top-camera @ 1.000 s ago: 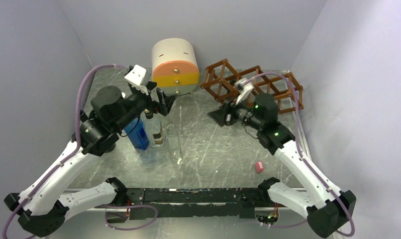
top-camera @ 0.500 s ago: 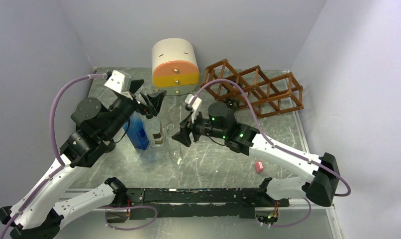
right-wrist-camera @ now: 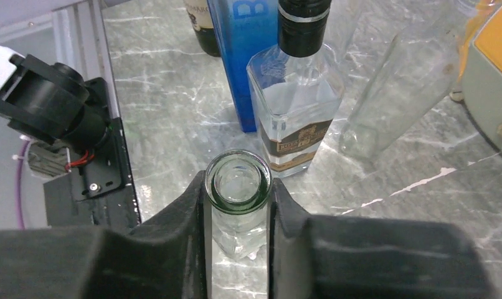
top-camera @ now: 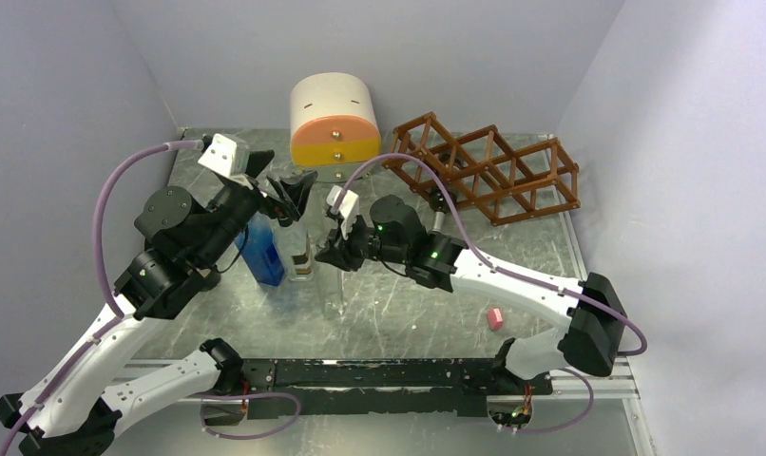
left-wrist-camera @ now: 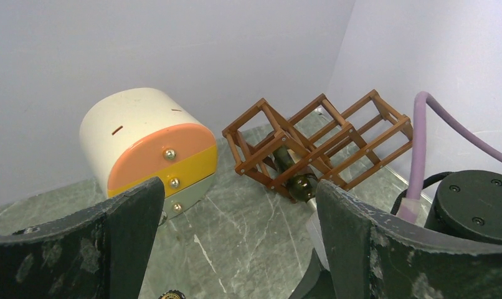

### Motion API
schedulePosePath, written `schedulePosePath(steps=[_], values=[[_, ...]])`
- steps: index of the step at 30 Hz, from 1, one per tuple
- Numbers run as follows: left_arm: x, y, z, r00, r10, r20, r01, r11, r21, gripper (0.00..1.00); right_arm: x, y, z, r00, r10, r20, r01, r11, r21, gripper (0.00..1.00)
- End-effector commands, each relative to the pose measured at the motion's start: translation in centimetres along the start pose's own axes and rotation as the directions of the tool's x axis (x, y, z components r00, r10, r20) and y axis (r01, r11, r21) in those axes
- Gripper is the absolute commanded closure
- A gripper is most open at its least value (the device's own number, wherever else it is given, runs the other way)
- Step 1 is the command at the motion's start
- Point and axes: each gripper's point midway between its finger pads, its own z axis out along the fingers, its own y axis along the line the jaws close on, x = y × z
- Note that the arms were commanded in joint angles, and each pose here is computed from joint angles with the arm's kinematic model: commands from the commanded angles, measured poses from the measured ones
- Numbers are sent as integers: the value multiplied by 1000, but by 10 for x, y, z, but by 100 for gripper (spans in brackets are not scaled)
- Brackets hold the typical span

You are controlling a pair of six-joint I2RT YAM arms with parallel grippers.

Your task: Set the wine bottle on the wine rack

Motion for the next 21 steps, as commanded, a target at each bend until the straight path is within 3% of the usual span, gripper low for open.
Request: schedulePosePath(steps=[1, 4, 12, 21], values=[[-7, 1, -2, 999, -15, 33, 15, 1000, -4, 5, -25, -3, 0, 996, -45, 76, 43, 999, 33, 91], [-5, 0, -1, 999, -13, 32, 13, 1000, 1, 5, -32, -15, -7, 994, -56, 91, 46, 993, 106, 100], [14, -6, 13, 1000, -17, -12, 17, 1000, 23, 5, -58, -39, -59, 981, -71, 180, 14, 954, 300, 100], [61, -22, 36, 995, 34, -99, -21, 992, 125, 5, -59, -90, -149, 946, 23, 324, -231, 748, 622, 100]])
